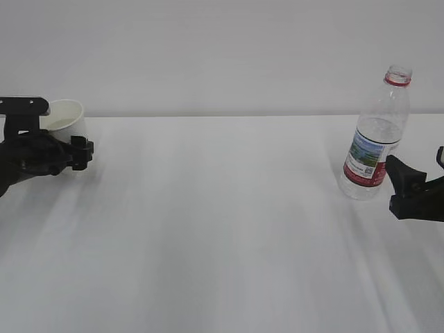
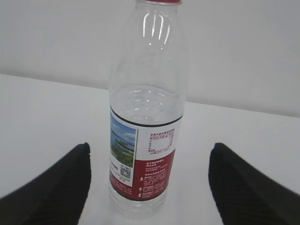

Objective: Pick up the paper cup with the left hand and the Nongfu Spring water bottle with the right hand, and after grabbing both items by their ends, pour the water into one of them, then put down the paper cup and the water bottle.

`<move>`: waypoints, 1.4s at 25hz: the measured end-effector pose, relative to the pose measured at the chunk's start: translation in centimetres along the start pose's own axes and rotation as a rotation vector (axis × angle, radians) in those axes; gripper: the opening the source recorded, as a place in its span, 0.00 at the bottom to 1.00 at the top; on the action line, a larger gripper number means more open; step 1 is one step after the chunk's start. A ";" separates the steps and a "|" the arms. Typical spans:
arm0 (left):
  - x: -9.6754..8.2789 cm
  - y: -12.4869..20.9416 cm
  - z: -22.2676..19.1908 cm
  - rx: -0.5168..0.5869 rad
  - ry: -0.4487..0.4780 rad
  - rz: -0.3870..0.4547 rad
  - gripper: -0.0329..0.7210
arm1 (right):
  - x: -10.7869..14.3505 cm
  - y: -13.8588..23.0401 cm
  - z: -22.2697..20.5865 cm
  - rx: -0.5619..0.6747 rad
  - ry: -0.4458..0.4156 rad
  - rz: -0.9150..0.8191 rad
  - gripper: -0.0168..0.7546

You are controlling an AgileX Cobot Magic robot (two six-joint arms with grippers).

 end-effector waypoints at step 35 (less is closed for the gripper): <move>-0.1 -2.5 8.0 0.084 0.017 -0.019 0.92 | 0.0 0.0 0.0 0.000 -0.004 0.003 0.78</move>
Point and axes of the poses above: a point on each arm's last joint axis where the gripper is mounted, z pointing back along that axis away from the gripper, x along the wrist's bending axis when the last joint is at zero, y = z × x, the point moved 4 cm from there along -z, pointing out along that axis toward the gripper, and after that the axes turned 3 degrees about -z, right-handed, at the moved point
